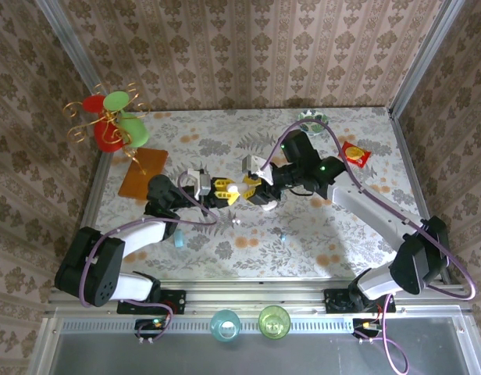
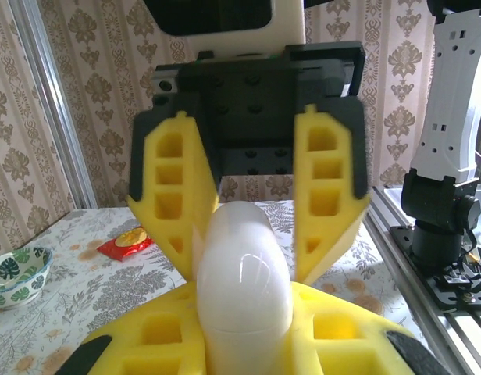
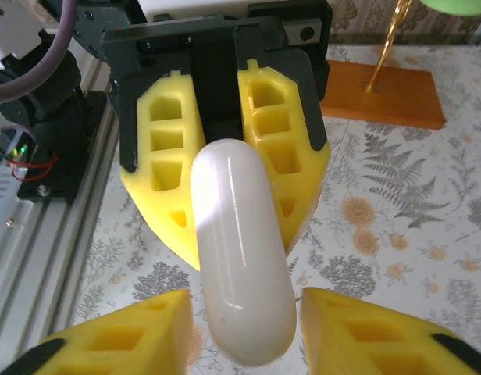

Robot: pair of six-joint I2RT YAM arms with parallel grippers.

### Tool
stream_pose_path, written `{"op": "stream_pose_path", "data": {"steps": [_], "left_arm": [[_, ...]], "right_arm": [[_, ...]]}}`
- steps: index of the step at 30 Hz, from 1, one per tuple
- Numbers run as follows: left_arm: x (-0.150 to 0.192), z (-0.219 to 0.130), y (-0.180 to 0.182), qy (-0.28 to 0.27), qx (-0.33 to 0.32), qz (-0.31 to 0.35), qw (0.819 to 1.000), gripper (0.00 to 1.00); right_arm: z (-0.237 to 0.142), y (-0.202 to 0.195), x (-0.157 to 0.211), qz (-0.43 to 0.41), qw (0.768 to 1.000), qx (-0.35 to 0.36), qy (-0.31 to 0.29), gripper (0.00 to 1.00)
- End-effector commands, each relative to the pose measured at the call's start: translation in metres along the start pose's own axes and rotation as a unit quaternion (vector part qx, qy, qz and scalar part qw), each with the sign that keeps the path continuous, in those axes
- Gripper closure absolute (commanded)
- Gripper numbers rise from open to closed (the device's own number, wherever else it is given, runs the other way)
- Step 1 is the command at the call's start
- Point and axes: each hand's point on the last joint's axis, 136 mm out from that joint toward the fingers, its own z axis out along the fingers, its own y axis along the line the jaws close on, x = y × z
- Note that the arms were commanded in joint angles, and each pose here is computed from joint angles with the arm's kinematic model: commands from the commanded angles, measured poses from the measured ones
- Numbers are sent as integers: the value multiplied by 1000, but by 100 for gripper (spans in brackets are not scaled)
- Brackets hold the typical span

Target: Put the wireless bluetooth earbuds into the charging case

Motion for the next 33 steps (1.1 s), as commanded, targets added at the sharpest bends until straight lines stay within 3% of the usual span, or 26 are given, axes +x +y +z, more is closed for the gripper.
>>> {"op": "stream_pose_path", "data": {"steps": [1, 4, 7, 8, 9, 11, 12, 14, 18, 22, 26, 30, 32, 33], "left_arm": [[-15, 3, -4, -14, 21, 21, 999, 100], [-14, 3, -3, -13, 22, 21, 999, 100], [-12, 3, 0, -13, 15, 23, 1000, 100], [-11, 3, 2, -13, 10, 23, 1000, 95], [-11, 2, 5, -15, 2, 24, 1000, 78], [-12, 0, 11, -20, -19, 28, 999, 36], [-12, -2, 14, -21, -31, 31, 999, 23], [-10, -7, 24, -20, -65, 44, 997, 10], [3, -22, 45, -4, -150, 66, 986, 6], [39, -29, 58, 72, -198, 63, 976, 6], [77, -30, 58, 161, -207, 62, 963, 3], [95, -25, 49, 204, -188, 62, 959, 0], [100, -22, 45, 218, -174, 57, 959, 0], [103, -21, 43, 225, -167, 52, 959, 0]], "right_arm": [[-1, 6, -15, -16, 999, -24, -17, 66], [-1, 7, -11, -18, 1000, -23, -9, 79], [-3, 7, -8, -21, 1000, -18, -5, 82], [-3, 6, -7, -19, 1000, -14, -4, 82], [-4, 3, -6, -18, 1000, -7, -5, 81], [-4, -3, -2, 0, 1000, 8, -5, 82], [-5, -9, 1, 9, 1000, 21, -4, 82], [-8, -24, 7, 41, 998, 54, -6, 82], [-22, -67, 23, 148, 979, 139, -26, 80], [-30, -98, 41, 261, 944, 196, -46, 80], [-30, -132, 74, 424, 869, 252, -44, 82], [-16, -156, 116, 567, 783, 253, -30, 85], [-4, -166, 134, 607, 757, 242, -19, 85], [2, -171, 140, 611, 755, 237, -14, 85]]}}
